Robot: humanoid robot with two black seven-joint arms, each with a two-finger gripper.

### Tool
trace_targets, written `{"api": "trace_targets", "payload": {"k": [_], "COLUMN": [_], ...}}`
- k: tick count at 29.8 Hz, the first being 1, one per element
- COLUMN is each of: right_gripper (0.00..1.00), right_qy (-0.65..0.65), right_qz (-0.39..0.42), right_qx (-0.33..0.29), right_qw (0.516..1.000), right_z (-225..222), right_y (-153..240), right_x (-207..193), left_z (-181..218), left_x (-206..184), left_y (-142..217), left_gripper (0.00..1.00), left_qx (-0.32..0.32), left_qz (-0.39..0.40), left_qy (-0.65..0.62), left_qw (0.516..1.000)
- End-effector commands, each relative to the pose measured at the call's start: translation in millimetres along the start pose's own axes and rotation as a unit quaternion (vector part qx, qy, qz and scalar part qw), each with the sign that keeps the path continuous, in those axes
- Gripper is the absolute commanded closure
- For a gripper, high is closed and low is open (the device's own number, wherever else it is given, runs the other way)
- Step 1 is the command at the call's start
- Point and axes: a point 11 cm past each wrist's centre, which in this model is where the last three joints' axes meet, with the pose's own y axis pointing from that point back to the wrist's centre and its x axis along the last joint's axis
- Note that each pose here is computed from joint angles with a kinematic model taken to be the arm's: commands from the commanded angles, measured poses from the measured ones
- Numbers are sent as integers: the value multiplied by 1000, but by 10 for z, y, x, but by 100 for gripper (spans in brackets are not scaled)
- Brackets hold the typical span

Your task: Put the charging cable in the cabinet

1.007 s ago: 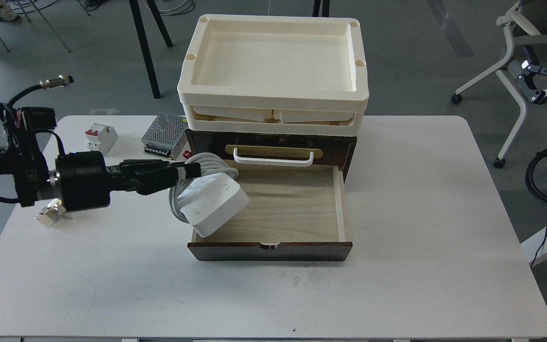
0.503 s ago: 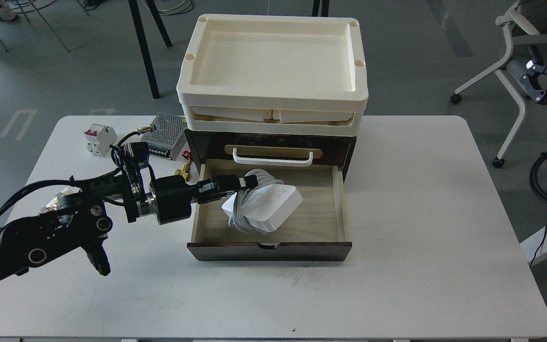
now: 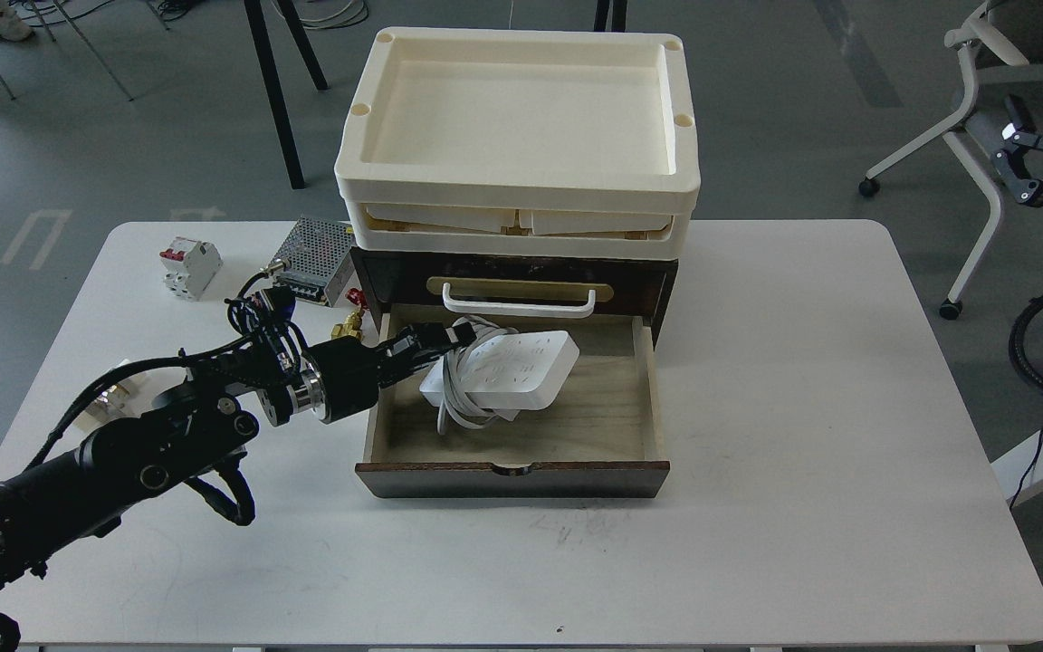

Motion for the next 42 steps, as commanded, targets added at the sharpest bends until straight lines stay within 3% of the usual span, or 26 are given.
{"api": "trace_targets", "payload": {"k": [1,2,4,6,7,10,15,17,22,25,30,35,37,42], "right_gripper": [0,0,0,0,0,0,0,0,0,0,0,0,0,0], "right_qy": [0,0,0,-1,-1,-1,-1,-1,-1,-2,-12,-19,-21,-45], "right_qz": [0,0,0,0,0,0,0,0,0,-1,-3,-4,-6,-17], "right_qx": [0,0,0,0,0,0,0,0,0,0,14,22,22,18], "right_qw": [1000,1000,1000,1000,1000,1000,1000,1000,1000,1000,1000,1000,1000,999], "right_z": [2,2,3,-1,-1,-1,-1,-1,-1,15,-24,-46,-32,153], "right_y": [2,2,0,-1,-1,-1,-1,-1,-1,-6,-43,-67,-73,-127], "right_x": [1,1,-3,-3,-3,-3,-3,-3,-3,-15,-49,-70,-87,-237], "left_z": [-38,-38,-8,30,49,82,-67,-166,72,277,707,550,401,253], "left_x": [-63,-87,-115,-155,-145,-111,-21,61,413,777,1457,1947,2025,1837], "left_y": [-50,-62,-110,-165,-173,-155,41,267,976,1179,1546,2011,2132,1832], "left_gripper": [92,88,65,37,14,1,1,1,1,1,1,1,1,1], "left_qx": [1,0,-7,-17,-21,-28,-3,13,6,-38,-191,-269,-281,-284], "left_qz": [6,7,11,14,18,20,19,14,-24,47,199,325,360,347], "left_qy": [5,8,15,31,39,52,46,47,47,65,173,283,316,359], "left_qw": [1000,1000,1000,999,999,998,999,999,999,996,945,861,831,819]}}
